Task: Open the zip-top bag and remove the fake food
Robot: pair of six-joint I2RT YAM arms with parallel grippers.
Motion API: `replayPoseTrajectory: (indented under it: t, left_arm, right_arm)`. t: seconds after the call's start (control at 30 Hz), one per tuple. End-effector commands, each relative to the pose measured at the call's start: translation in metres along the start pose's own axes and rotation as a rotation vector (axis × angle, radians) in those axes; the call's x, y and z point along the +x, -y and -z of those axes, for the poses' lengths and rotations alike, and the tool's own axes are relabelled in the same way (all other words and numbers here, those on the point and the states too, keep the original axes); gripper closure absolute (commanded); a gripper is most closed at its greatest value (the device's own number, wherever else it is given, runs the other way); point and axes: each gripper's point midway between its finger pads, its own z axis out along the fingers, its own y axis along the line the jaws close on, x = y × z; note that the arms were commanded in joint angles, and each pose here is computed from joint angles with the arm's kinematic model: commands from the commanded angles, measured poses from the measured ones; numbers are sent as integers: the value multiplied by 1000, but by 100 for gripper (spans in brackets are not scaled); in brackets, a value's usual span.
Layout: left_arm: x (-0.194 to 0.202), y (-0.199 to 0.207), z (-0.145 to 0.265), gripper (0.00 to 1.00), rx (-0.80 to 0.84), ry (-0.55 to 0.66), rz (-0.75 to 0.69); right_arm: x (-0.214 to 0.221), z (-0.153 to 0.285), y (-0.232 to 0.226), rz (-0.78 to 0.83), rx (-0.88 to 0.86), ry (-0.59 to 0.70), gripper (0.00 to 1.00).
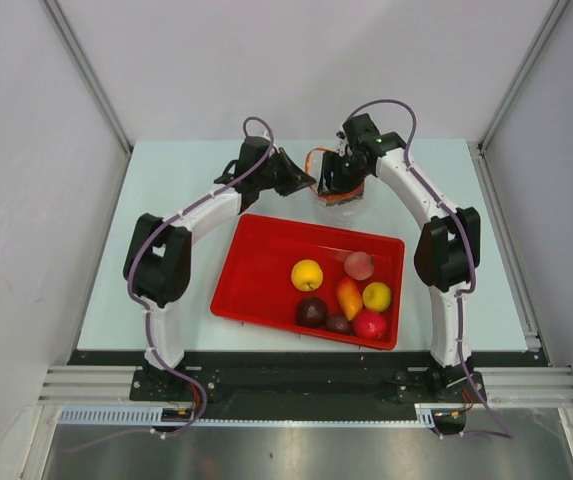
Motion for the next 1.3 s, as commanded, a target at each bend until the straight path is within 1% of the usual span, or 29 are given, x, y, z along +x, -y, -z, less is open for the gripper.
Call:
replayPoseTrajectory:
  t: [0.0, 0.07, 0.1, 0.13, 0.23, 0.37, 0.43, 0.53, 0.63, 0.67, 0.73, 0.8, 0.87, 0.9, 1.0, 1.03, 1.1, 1.13, 1.2, 1.23, 1.27]
  left_arm:
    - [-40, 48, 26, 100, 103, 131, -56]
    - [-32, 48, 25, 100, 97, 115, -60]
    - [-23, 41, 24, 100, 85, 100, -53]
    - [-17, 42, 23, 100, 90, 94, -44]
    - [-2, 40, 20, 100, 94, 67, -23]
    - [12, 42, 20, 100, 89, 43, -39]
    - [16, 39, 19, 100, 81, 36, -34]
    - [12, 35, 19, 100, 70, 49, -33]
    - [5, 34, 16, 100, 70, 64, -19]
    - [2, 35, 15, 100, 73, 67, -15]
    - [-8, 35, 13, 100, 74, 84, -4]
    - [-21, 36, 15, 100, 75, 110, -1]
    - [-31, 39, 17, 100, 85, 125, -6]
    - [-37, 36, 18, 100, 77, 136, -10]
    - [-50, 35, 24, 100, 71, 158, -27]
    - [-53, 34, 25, 100, 68, 166, -32]
    - [-60, 32, 29, 100, 67, 177, -38]
    - [-63, 31, 30, 100, 65, 183, -40]
    - [-71, 28, 31, 100, 61, 197, -44]
    - [-73, 27, 32, 100, 58, 203, -47]
    - [-78, 27, 33, 100, 44, 209, -65]
  right_arm:
    - [-27, 42, -24, 46, -51, 140, 68]
    - [-45, 54, -31, 32, -76, 223, 68]
    - [-62, 59, -34, -1, -87, 287, 69]
    - [-74, 62, -38, -14, -100, 322, 72]
    - [-107, 61, -38, -95, -112, 395, 75]
    - [-125, 45, -32, -156, -98, 414, 75]
    - [-126, 42, -35, -201, -120, 399, 75]
    - [-122, 53, -48, -222, -177, 377, 75]
    - [-116, 75, -62, -253, -258, 350, 75]
    - [-110, 84, -70, -244, -298, 329, 75]
    - [-98, 105, -76, -211, -314, 322, 75]
    - [-82, 128, -78, -135, -312, 335, 75]
    - [-65, 137, -73, -65, -285, 336, 74]
    - [-46, 148, -68, -51, -272, 331, 73]
    - [-10, 151, -53, -4, -229, 301, 73]
    - [14, 153, -44, 0, -210, 283, 73]
    - [38, 148, -35, 24, -176, 267, 72]
    - [58, 142, -26, 21, -150, 242, 72]
    - [84, 128, -24, 21, -133, 168, 71]
    - [102, 114, -19, 16, -115, 109, 70]
    - [109, 107, -18, 21, -106, 85, 69]
